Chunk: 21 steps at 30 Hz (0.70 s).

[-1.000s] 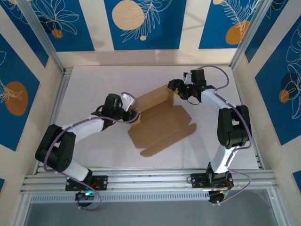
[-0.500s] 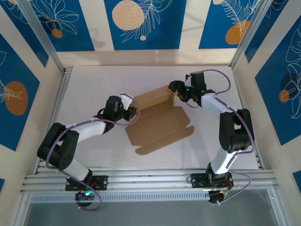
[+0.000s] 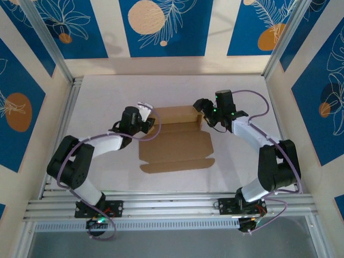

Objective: Fold the paper box

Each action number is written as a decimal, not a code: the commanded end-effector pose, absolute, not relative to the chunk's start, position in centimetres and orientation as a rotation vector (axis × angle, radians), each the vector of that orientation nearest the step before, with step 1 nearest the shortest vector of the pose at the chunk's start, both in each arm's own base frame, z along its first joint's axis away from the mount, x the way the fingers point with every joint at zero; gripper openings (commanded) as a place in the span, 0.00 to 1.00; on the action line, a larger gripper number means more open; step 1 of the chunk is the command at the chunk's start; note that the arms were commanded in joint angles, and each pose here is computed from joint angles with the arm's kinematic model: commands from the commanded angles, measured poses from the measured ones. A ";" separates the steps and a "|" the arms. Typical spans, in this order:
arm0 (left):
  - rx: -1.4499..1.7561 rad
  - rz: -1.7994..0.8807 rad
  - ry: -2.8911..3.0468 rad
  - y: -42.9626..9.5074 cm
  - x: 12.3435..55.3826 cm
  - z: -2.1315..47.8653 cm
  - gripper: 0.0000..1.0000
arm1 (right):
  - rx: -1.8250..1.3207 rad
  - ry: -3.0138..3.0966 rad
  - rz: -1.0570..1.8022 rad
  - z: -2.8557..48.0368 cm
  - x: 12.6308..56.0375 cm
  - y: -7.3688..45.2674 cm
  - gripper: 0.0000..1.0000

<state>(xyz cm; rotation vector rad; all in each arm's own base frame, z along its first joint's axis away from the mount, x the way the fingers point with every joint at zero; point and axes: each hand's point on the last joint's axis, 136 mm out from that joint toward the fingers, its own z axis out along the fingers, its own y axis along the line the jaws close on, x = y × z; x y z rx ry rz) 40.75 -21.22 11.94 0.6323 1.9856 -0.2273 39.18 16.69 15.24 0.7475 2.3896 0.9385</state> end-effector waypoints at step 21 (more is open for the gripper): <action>0.852 -0.404 1.866 -26.7 41.3 12.1 0.43 | -0.050 2.429 1.178 25.2 35.0 25.7 0.36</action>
